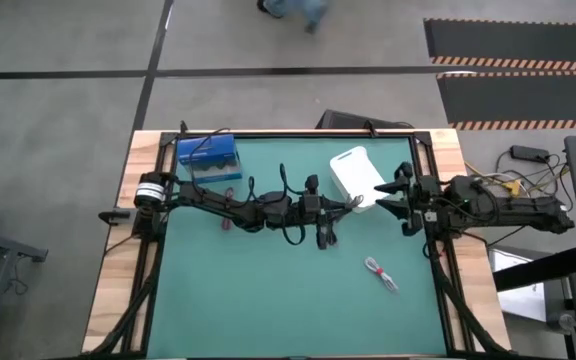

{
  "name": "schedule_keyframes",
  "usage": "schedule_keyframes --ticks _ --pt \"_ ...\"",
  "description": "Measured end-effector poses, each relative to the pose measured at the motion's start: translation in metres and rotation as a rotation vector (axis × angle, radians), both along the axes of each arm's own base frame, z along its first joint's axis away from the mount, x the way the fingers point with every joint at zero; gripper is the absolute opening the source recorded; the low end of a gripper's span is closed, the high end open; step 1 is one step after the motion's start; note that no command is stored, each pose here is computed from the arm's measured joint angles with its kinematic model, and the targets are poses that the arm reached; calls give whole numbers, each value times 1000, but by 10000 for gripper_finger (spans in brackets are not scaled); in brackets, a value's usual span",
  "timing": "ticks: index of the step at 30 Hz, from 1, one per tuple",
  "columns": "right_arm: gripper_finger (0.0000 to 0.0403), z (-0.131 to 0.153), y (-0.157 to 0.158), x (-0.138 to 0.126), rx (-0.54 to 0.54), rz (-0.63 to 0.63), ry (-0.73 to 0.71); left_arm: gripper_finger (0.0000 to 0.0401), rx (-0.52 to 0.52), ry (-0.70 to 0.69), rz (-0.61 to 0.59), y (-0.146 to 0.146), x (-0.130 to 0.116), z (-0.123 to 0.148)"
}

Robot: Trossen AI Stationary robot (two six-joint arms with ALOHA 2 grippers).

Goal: Pick and place USB-C Cables
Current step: Put the black and white charger cable into the white container

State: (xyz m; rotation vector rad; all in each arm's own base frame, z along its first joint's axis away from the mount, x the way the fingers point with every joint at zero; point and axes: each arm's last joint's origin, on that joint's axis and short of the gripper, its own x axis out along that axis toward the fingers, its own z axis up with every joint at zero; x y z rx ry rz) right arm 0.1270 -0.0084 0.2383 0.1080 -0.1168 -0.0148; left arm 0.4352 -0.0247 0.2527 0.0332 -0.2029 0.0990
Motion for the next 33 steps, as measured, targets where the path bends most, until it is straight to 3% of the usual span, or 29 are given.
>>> schedule_keyframes --ticks 8,22,33 --pt "218 -5 0 26 -46 62 41 11 1 1 -1 0 0 0" --pt "219 3 3 50 -62 103 51 11 4 30 2 1 0 -3" --pt "219 12 8 53 -56 130 12 11 6 55 2 1 1 -6"
